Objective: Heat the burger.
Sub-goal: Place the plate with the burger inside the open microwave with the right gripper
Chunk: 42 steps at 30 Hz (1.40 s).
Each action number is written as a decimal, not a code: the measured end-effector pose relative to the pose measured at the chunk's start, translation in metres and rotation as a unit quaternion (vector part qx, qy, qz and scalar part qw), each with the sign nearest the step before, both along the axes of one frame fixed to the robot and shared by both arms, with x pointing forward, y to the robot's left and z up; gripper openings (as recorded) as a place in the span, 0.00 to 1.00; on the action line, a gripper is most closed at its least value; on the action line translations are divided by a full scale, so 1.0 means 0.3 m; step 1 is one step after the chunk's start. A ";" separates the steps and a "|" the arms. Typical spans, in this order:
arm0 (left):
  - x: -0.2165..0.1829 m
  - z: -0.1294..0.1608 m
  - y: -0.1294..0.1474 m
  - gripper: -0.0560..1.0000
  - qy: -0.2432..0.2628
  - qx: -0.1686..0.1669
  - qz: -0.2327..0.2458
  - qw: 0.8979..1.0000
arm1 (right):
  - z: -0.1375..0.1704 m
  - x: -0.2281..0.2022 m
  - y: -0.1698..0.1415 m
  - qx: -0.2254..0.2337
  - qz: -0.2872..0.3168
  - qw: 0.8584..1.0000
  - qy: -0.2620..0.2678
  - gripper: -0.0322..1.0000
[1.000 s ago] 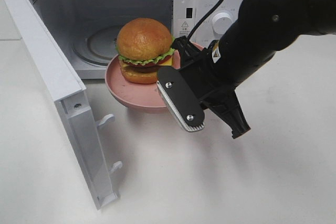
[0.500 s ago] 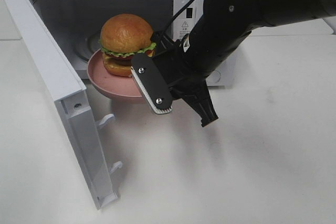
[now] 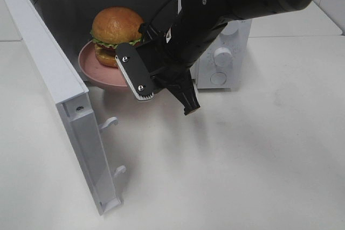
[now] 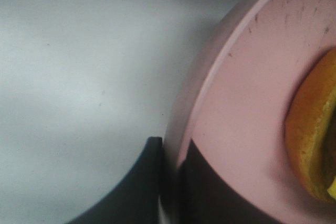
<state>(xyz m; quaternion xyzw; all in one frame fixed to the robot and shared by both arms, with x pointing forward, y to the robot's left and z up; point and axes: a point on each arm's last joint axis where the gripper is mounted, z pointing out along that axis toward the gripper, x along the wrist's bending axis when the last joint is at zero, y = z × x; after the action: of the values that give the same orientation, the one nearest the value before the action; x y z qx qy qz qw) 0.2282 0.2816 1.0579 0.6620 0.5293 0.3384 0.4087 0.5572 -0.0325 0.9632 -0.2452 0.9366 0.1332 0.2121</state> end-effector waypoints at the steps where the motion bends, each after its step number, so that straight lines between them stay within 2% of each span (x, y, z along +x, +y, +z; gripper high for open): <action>1: 0.000 0.000 0.000 0.99 0.000 0.000 0.000 1.000 | -0.001 0.016 0.012 0.003 -0.005 1.000 -0.002 0.09; 20: 0.000 0.000 0.000 0.99 0.000 0.000 0.000 1.000 | -0.034 0.164 0.094 -0.005 -0.066 0.998 -0.012 0.09; 31: 0.000 0.000 0.000 0.99 0.000 0.000 0.000 1.000 | -0.070 0.211 0.117 -0.015 -0.080 0.997 -0.015 0.09; 42: 0.000 0.000 0.000 0.99 0.000 0.000 0.000 1.000 | -0.077 0.268 0.138 -0.005 -0.087 0.996 -0.028 0.09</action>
<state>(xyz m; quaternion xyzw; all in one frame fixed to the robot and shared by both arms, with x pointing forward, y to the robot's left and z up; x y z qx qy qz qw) 0.2282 0.2816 1.0579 0.6620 0.5293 0.3384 0.4087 0.6377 0.0089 0.9401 -0.1672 0.9487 0.1031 0.2479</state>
